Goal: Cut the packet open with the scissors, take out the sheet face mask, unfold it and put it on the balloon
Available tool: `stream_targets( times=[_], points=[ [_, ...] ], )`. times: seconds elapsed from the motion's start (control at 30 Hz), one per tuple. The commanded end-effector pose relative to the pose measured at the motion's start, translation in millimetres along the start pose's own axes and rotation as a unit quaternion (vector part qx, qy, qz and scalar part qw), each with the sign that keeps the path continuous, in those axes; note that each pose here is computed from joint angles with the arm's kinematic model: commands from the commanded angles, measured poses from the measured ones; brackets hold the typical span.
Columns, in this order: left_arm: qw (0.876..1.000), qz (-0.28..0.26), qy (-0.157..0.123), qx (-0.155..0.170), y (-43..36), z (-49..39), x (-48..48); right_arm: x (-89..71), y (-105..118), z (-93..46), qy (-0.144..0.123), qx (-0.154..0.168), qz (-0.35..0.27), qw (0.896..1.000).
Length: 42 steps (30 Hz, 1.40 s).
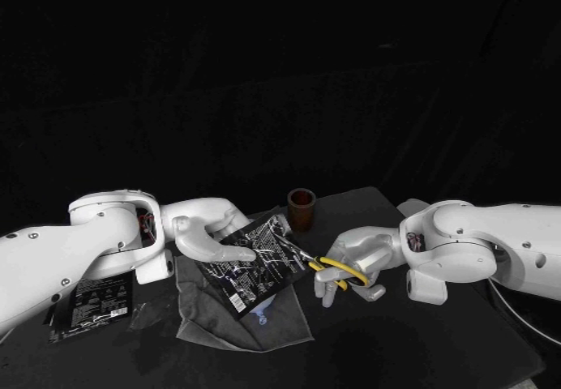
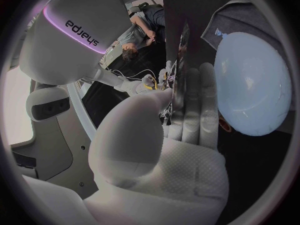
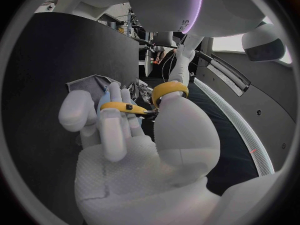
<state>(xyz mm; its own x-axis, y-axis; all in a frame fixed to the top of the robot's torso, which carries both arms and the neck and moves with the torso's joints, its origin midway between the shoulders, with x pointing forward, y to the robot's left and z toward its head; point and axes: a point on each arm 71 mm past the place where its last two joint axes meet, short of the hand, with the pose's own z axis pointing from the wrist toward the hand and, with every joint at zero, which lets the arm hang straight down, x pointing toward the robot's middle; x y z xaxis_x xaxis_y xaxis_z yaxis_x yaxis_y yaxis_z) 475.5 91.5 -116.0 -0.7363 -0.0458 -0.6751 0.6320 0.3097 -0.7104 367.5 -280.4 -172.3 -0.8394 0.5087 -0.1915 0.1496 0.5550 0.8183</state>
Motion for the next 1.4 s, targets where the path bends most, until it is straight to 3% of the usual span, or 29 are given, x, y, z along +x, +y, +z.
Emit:
stream_targets(
  times=[0.03,0.27,0.83,1.4],
  points=[
    [1.0,-0.01,0.003,0.01,-2.1,1.0,0.0,-3.2,4.0,-0.3,-0.014,-0.021,0.001,1.0],
    [0.999,-0.03,-0.005,0.011,-0.7,0.2,-2.0,-10.1,4.6,-0.6,-0.035,-0.028,0.003,0.999],
    [0.985,-0.162,-0.047,0.037,2.9,-2.7,-10.7,-18.4,7.7,0.1,-0.077,-0.05,0.008,0.996],
    [0.981,-0.188,-0.045,0.034,6.9,-2.8,-7.9,-22.8,12.8,0.0,-0.112,-0.082,0.021,0.99]
  ],
)
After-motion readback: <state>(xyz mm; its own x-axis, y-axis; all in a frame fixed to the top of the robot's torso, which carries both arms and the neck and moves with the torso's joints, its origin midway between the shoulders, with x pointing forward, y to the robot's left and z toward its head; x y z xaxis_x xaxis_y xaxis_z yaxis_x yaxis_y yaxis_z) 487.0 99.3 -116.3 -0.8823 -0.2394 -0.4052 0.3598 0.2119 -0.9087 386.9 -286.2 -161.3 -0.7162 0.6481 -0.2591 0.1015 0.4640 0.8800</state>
